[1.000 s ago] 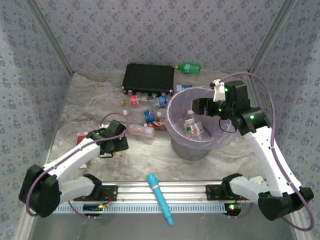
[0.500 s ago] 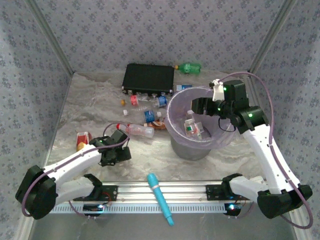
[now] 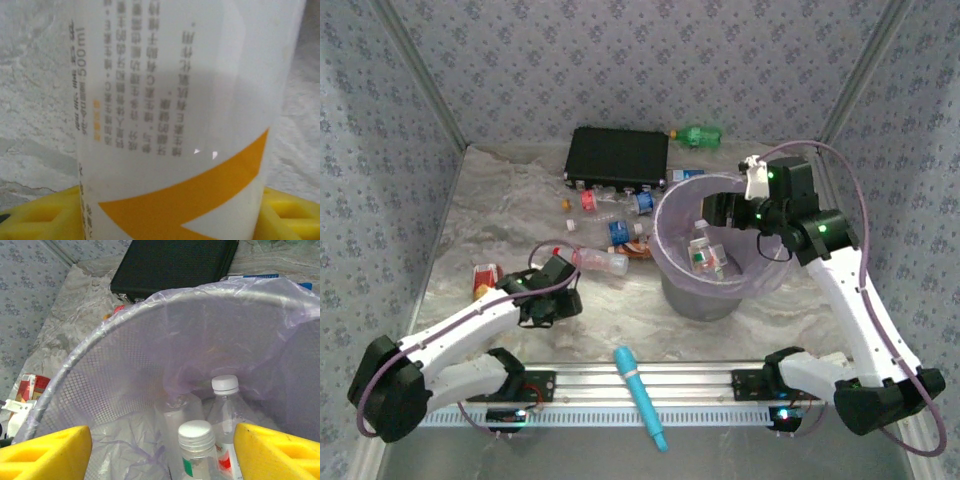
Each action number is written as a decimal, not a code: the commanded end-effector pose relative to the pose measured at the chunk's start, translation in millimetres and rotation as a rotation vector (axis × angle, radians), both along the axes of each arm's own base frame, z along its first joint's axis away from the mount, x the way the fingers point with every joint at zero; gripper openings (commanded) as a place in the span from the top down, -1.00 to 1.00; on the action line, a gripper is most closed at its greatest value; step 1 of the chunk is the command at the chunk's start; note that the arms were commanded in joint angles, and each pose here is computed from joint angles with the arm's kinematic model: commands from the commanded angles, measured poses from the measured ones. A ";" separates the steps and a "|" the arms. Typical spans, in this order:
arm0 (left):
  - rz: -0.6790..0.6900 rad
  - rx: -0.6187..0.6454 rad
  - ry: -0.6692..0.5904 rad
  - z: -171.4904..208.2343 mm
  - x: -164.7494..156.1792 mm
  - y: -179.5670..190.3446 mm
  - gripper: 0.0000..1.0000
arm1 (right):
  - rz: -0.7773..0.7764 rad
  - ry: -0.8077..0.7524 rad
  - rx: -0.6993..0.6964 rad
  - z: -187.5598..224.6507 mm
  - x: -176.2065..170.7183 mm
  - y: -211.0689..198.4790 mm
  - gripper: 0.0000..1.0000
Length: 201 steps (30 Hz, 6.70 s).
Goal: Put the plastic bottles in the bin
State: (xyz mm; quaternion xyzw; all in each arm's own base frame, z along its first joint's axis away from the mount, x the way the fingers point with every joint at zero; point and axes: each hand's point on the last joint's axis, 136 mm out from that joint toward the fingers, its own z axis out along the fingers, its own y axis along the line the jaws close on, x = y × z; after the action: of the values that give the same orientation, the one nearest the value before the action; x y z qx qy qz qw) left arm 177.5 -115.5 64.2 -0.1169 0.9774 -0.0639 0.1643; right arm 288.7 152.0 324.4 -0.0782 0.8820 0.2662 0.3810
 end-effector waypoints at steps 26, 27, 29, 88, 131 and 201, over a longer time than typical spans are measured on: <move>-0.543 -0.709 -0.847 268.9 84.8 -124.7 0.21 | 0.503 0.013 0.113 50.9 -6.9 192.5 -0.76; -0.552 -0.723 -0.842 270.3 84.1 -126.9 0.22 | 0.514 0.020 0.120 49.0 -6.3 195.3 -0.77; -0.557 -0.735 -0.825 269.4 84.2 -129.6 0.24 | 0.545 0.038 0.141 46.0 -7.6 201.8 -0.77; 0.026 -0.151 -0.431 153.7 84.8 21.8 -0.93 | 0.027 -0.090 -0.065 81.5 25.4 -21.4 0.02; 0.631 0.168 -0.270 75.6 48.9 176.6 -1.00 | 0.113 0.207 -0.259 -66.3 -8.1 -12.2 -0.57; 0.763 -0.203 -0.088 -42.1 50.6 126.3 -0.44 | 0.086 0.051 -0.139 -18.6 -0.7 -1.6 -0.67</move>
State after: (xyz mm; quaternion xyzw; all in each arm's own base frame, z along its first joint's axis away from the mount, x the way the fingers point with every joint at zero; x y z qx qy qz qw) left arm 234.2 28.1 27.5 -0.4849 0.8406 -0.0639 0.2328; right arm 283.2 152.3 306.8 -0.1514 0.9015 0.2234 0.3383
